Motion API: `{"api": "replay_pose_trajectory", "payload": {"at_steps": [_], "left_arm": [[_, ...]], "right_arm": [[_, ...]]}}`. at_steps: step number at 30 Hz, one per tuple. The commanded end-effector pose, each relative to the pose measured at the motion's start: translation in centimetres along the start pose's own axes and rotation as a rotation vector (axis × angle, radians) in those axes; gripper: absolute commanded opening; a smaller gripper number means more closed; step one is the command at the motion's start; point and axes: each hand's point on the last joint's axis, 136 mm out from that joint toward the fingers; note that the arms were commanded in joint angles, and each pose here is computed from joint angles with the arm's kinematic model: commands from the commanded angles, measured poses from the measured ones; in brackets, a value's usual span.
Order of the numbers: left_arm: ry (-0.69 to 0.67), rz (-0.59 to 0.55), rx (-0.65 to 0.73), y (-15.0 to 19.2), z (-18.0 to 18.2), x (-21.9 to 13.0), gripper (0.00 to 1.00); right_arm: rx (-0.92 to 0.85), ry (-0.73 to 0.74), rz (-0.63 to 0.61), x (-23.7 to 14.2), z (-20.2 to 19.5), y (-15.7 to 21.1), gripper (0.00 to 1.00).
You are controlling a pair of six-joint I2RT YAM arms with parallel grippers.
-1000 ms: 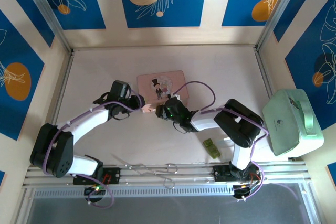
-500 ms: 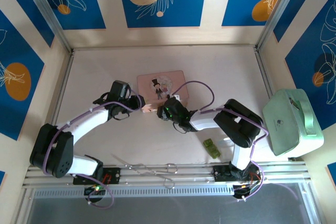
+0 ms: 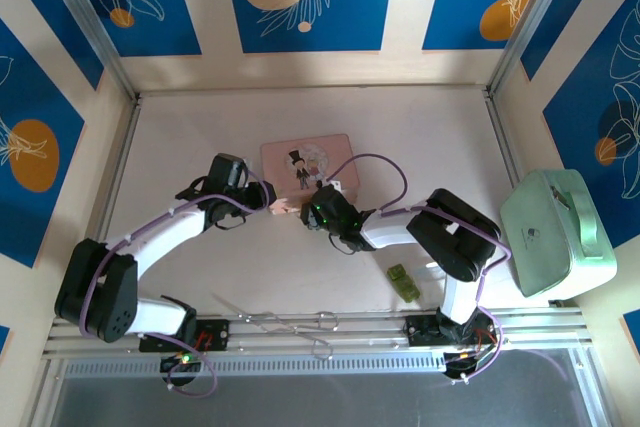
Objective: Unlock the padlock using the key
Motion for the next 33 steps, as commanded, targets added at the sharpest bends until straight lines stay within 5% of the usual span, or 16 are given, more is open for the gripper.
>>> {"api": "replay_pose_trajectory", "payload": {"at_steps": [1, 33], "left_arm": [[-0.011, 0.010, 0.016, 0.3, 0.6, -0.4, 0.46], [-0.040, 0.008, -0.021, 0.5, 2.1, 0.9, 0.45]], "right_arm": [[-0.019, 0.027, 0.044, 0.3, -0.6, 1.2, 0.24], [0.257, -0.005, 0.064, -1.6, -3.6, 3.0, 0.06]]}}
Point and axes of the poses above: each hand's point on the last joint's axis, 136 mm out from that joint toward the fingers, its own x axis out along the fingers, its own z axis along the line the jaws close on, y = z × x, and after that the axes turned 13 degrees about -x, right-handed
